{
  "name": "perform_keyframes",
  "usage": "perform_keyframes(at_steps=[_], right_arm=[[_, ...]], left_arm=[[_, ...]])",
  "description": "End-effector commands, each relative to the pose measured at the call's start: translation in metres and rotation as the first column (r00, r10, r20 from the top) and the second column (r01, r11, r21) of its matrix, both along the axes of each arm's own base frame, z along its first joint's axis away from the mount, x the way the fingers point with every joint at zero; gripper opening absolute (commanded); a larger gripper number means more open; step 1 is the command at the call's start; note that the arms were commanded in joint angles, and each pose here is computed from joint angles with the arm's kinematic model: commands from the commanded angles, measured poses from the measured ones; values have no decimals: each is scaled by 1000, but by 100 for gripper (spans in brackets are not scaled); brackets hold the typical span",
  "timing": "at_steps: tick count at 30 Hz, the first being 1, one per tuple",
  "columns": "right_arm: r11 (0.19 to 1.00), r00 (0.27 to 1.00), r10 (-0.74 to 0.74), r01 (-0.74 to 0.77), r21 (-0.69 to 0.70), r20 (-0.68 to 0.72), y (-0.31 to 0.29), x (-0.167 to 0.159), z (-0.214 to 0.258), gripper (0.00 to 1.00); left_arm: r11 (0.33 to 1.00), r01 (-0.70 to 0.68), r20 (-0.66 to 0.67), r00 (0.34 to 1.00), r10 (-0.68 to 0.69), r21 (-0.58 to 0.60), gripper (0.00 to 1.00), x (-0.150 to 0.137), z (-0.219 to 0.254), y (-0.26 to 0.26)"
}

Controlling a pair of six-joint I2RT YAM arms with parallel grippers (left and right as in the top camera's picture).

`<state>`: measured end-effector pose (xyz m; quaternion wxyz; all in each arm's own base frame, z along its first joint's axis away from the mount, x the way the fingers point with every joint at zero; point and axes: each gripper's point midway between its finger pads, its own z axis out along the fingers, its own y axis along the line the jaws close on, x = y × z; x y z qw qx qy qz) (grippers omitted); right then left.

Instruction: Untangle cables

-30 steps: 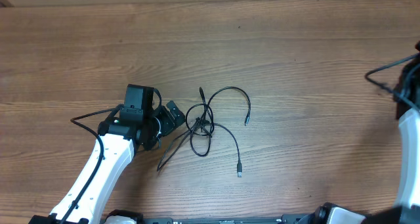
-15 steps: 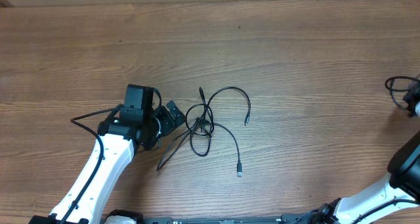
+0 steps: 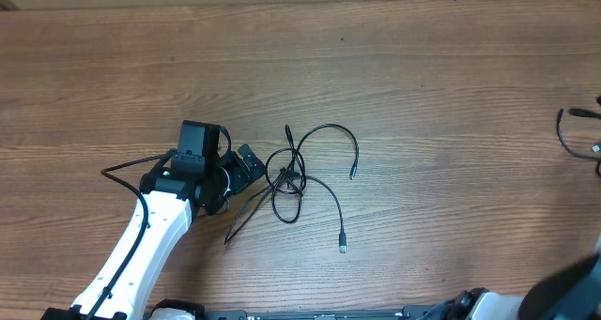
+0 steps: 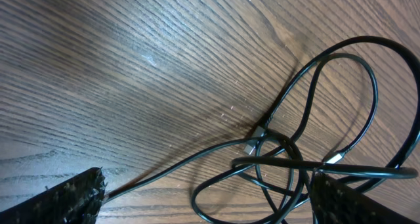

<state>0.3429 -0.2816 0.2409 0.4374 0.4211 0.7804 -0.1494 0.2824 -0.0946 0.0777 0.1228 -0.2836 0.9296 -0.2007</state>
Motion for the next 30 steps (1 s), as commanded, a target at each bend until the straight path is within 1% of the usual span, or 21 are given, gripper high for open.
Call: perform_keyframes(at_steps=[1,2,3,5,7,9,11,13,15,17,18,19,20,21,23,24,25,27,28,29,30], right_arm=[[955,937,239,-275,115,255,85,22,59,100],[932,915,280,-331,144,289,106,23,66,100],[869,867,362,-447,213,341,149,23,74,100],[783,813,448,-558,276,373,192,20,76,100],[610,708,580,-706,361,404,255,15,73,100],[464,636,653,-765,446,411,299,5,63,100],[392,613,700,-759,520,366,327,-9,46,100],[367,585,752,-754,546,303,340,-22,32,100],[388,587,778,-729,564,224,342,-33,18,100],[421,611,773,-693,586,168,338,-40,9,100],[437,625,768,-670,600,139,335,-44,4,100],[445,631,766,-658,607,123,334,-47,1,100],[450,635,764,-651,611,114,333,-48,0,100],[452,636,764,-647,614,109,333,-49,-1,100],[452,637,764,-644,618,105,333,-50,-2,100],[452,637,764,-642,619,104,333,-51,-2,100],[451,637,763,-642,620,104,333,-51,-2,100],[451,637,764,-641,621,103,333,-51,-3,100],[451,638,764,-640,622,102,333,-51,-3,100],[451,638,764,-636,626,99,333,-52,-4,100],[451,639,763,-633,630,96,333,-52,-5,100]], left_arm=[[1000,12,4,1000,-12,1,100,-1,0,2],[1000,12,4,1000,-12,1,100,-1,0,2],[1000,12,4,1000,-12,1,100,0,0,2],[1000,12,4,1000,-12,1,100,0,0,2],[1000,-15,15,1000,16,-14,100,4,2,1],[1000,-20,28,999,20,-19,100,7,3,1],[999,-38,46,998,38,-10,100,12,5,3],[998,-56,98,994,57,-12,99,24,10,4],[999,-46,93,995,46,-8,99,22,9,3],[998,53,121,991,-50,-19,100,22,12,-6],[976,218,205,954,-217,15,99,26,19,-17],[934,348,265,896,-356,79,94,27,23,-25],[887,438,292,838,-461,145,92,27,24,-29],[826,519,301,769,-564,221,92,24,23,-33],[718,612,287,659,-695,332,89,20,20,-37],[676,630,270,624,-733,382,88,20,19,-38],[655,625,259,610,-749,425,88,23,18,-38],[641,619,280,584,-762,453,85,30,21,-47],[636,618,298,567,-768,462,79,34,22,-54],[631,618,309,555,-772,469,68,39,20,-60],[630,619,313,551,-774,469,61,41,18,-62]])
